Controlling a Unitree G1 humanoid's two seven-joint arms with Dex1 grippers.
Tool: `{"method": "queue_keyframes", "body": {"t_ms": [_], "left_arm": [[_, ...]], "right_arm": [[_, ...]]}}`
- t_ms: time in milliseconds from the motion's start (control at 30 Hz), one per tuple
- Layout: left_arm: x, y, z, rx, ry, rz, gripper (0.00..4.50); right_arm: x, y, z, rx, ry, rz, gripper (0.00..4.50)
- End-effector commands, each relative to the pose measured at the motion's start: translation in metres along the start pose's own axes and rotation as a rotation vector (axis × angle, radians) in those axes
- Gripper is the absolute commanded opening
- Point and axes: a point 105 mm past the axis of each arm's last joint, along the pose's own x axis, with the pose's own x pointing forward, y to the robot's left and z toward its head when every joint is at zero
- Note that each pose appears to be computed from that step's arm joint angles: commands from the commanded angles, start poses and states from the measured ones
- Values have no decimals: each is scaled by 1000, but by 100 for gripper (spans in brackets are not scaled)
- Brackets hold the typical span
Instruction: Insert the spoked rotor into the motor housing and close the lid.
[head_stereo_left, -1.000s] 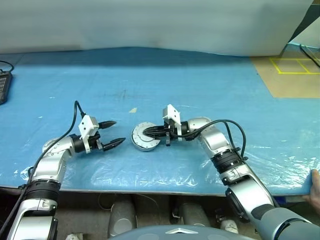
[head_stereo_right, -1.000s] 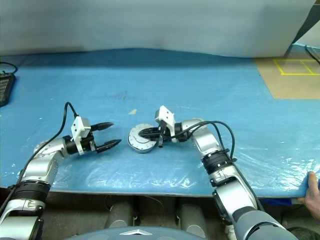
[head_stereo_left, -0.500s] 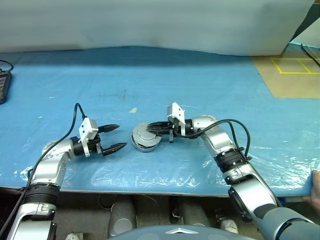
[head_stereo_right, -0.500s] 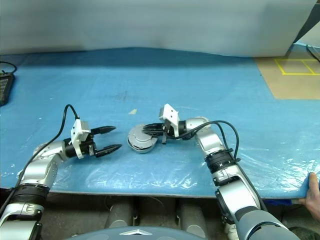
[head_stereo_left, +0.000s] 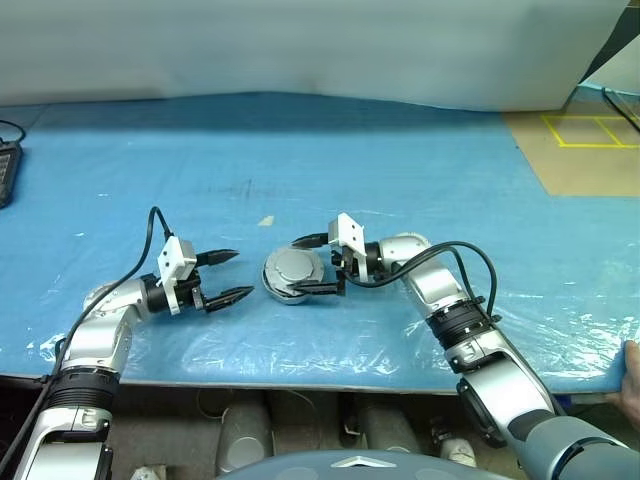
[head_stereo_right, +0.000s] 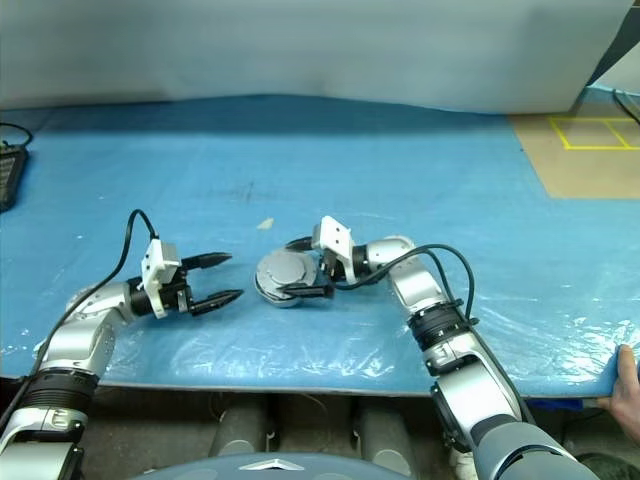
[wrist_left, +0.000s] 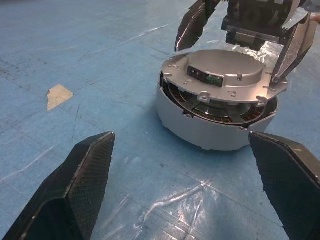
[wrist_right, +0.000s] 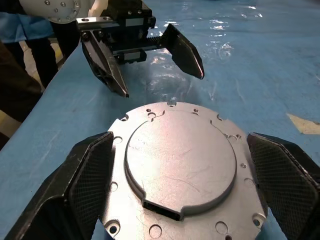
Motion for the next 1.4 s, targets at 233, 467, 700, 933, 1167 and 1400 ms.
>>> {"method": "queue_keyframes", "body": {"t_ms": [233, 467, 700, 933, 1167, 1400], "left_arm": [[-8, 4, 6, 41, -5, 36, 450], [-11, 5, 6, 41, -2, 53, 450], [-12, 4, 3, 36, 8, 66, 450], [-13, 3, 2, 35, 12, 70, 450], [-12, 4, 3, 38, 16, 71, 450], [-11, 5, 5, 41, 14, 69, 450]], "right_arm": [[7, -1, -2, 16, -18, 2, 353], [10, 1, 4, 13, -31, 23, 293], [17, -1, 19, -22, -23, 17, 293], [22, -2, 11, -79, 72, -25, 293], [19, -2, -1, -69, 112, -27, 293], [8, -8, -11, -46, 156, -28, 293]]}}
